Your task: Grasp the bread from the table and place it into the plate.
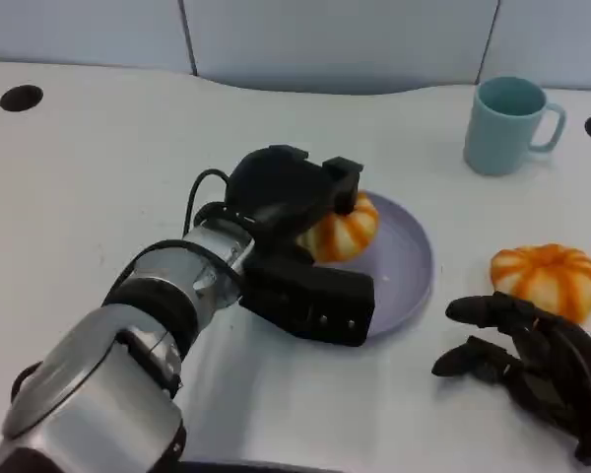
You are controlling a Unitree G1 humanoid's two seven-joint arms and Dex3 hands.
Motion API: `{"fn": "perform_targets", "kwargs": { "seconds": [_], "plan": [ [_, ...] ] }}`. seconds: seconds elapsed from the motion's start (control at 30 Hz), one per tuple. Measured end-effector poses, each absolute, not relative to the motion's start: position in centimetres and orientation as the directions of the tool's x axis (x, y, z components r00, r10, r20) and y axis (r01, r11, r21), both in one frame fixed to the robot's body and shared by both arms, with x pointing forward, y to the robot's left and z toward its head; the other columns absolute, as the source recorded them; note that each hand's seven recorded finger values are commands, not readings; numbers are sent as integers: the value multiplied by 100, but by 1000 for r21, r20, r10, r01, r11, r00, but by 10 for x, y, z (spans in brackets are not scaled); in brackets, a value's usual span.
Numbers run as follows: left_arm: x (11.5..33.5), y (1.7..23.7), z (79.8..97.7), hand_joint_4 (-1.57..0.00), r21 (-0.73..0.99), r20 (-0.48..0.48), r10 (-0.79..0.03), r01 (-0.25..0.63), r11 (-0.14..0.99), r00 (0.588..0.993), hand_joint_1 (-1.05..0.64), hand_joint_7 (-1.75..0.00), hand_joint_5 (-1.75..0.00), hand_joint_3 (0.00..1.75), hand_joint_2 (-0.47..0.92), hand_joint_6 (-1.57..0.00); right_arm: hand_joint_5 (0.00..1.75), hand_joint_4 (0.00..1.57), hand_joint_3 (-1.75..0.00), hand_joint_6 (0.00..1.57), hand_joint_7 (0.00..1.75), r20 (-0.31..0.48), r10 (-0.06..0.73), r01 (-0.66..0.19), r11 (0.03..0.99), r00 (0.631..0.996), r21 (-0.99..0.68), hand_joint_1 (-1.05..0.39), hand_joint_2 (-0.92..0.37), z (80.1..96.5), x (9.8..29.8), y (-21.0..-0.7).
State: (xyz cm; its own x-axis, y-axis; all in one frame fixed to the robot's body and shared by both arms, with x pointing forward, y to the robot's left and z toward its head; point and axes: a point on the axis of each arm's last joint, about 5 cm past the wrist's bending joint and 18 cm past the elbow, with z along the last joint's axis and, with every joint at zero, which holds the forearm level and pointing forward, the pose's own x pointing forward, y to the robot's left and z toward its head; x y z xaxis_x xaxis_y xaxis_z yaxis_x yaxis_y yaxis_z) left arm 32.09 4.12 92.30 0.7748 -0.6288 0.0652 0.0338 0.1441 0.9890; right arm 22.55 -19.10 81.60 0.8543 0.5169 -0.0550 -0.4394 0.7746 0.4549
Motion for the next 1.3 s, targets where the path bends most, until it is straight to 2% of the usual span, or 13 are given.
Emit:
{"fn": "perform_targets", "kwargs": {
  "seconds": [0.23,0.37,0.43,0.53,0.6,0.7,0.8,0.9,1.0,1.03,1.13,1.2,1.3],
  "plan": [
    [320,38,922,-100,989,21,-626,76,127,779,-21,-175,-175,111,44,-71,104,74,-6,84,53,-50,521,-444,771,852,457,-40,-92,816,225,-190],
    [319,36,922,-97,988,8,-629,91,125,777,-20,-175,-175,114,48,-70,103,74,-7,84,52,-54,522,-441,768,851,465,-39,-92,816,225,-190],
    [319,36,923,-84,986,-11,-634,113,121,773,-26,-139,-168,102,46,-76,103,73,-9,84,52,-52,522,-442,767,851,465,-39,-92,816,225,-190],
    [320,36,924,-81,979,-43,-634,160,130,772,-36,-72,-118,56,62,-96,104,72,-7,84,52,-47,526,-449,766,849,461,-40,-92,815,225,-190],
    [320,37,925,-77,974,-65,-632,187,127,772,-37,-51,-105,39,74,-100,105,71,-8,83,52,-47,526,-450,768,849,456,-39,-92,816,224,-189],
    [321,37,925,-75,969,-86,-629,211,127,772,-37,-45,-101,37,78,-99,106,70,-9,83,52,-46,526,-451,768,849,454,-39,-92,816,224,-189],
    [321,36,925,-57,968,-91,-629,217,127,772,-32,-27,-105,64,65,-84,106,69,-7,82,53,-45,528,-454,767,848,454,-41,-92,815,224,-189],
    [321,36,925,-45,966,-118,-633,237,107,765,-35,-15,-96,69,59,-73,106,70,-6,83,53,-45,528,-453,767,848,455,-41,-92,815,224,-189],
    [320,36,925,-29,966,-142,-639,248,79,756,-42,-5,-82,55,67,-63,106,70,-6,83,53,-45,527,-452,767,849,455,-42,-92,815,224,-189],
    [320,36,925,-23,967,-147,-641,246,67,754,-45,-2,-76,37,77,-57,106,70,-7,82,53,-45,527,-452,767,849,455,-41,-92,815,224,-189],
    [321,35,926,-8,968,-173,-638,249,31,750,-51,0,-69,15,88,-43,106,69,-7,82,53,-45,527,-452,767,849,455,-40,-92,815,224,-189],
    [322,35,927,-2,968,-187,-631,251,12,753,-55,0,-65,9,91,-36,107,69,-8,82,53,-45,527,-453,767,848,455,-40,-92,815,224,-189],
    [323,35,929,0,968,-209,-622,248,-26,754,-65,0,-42,12,92,-24,107,69,-8,83,53,-45,528,-453,767,848,455,-40,-92,816,224,-189]
  ]
}}
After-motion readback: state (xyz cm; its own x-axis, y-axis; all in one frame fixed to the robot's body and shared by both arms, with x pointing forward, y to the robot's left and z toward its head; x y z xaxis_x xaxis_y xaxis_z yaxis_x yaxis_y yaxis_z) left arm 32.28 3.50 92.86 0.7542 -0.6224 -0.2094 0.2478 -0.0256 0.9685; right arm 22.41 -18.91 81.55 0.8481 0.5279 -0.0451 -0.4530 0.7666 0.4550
